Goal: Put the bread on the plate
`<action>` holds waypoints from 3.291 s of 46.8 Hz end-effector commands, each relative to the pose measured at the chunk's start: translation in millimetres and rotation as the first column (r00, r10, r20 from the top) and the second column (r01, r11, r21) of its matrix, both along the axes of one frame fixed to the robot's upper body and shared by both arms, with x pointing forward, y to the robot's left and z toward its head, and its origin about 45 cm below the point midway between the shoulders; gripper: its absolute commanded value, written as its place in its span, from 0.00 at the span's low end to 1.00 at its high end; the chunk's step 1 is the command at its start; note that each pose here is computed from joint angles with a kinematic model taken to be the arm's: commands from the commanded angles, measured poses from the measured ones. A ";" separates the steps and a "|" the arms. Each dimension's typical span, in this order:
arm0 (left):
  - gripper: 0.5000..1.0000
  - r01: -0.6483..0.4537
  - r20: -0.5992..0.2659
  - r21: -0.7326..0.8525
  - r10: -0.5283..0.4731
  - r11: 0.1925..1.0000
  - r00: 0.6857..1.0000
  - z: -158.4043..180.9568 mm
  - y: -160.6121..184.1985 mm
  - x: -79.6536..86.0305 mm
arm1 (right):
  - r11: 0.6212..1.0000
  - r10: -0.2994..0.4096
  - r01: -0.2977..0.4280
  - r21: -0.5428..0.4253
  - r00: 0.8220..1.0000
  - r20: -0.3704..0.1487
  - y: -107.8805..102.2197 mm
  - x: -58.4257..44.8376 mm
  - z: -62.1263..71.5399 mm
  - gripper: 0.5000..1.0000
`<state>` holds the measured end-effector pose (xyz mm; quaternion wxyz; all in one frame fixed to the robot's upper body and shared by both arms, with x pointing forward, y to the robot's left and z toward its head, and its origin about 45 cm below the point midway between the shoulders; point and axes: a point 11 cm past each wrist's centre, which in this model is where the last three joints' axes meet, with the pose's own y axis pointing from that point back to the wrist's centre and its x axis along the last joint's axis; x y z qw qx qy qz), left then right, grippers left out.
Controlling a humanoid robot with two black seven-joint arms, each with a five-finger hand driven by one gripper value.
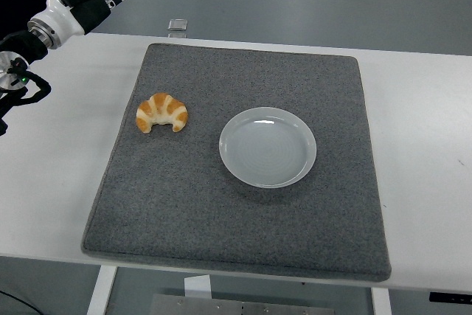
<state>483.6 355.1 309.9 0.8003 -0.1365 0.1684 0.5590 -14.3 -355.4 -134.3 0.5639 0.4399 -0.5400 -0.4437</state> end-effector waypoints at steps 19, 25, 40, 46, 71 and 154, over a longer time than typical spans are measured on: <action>0.97 0.188 0.024 0.318 -0.206 0.929 0.978 4.9 -4.1 -15.3 | 1.000 0.000 0.000 0.000 1.000 0.000 0.0 0.0 0.0 0.91; 0.95 0.248 -0.004 0.485 -0.281 0.839 0.960 -1.9 -16.4 -21.4 | 1.000 0.000 0.000 0.000 1.000 0.000 0.0 0.0 0.0 0.90; 0.89 0.288 -0.023 0.608 -0.346 0.740 0.938 2.0 -20.0 -32.6 | 1.000 0.000 0.000 0.000 1.000 0.000 0.0 0.0 0.0 0.90; 0.89 0.302 -0.040 0.696 -0.385 0.652 0.922 3.7 -22.6 -38.3 | 1.000 0.001 -0.001 0.000 1.000 0.000 0.0 0.0 0.0 0.90; 0.84 0.135 0.035 0.857 -0.318 0.498 0.948 -17.4 -29.5 -57.8 | 1.000 0.001 -0.001 0.000 1.000 0.000 0.0 0.0 0.0 0.90; 0.95 -0.006 0.039 0.996 -0.398 0.085 0.917 -109.6 -51.3 -68.6 | 1.000 0.001 -0.001 0.000 1.000 0.000 0.0 0.0 0.0 0.90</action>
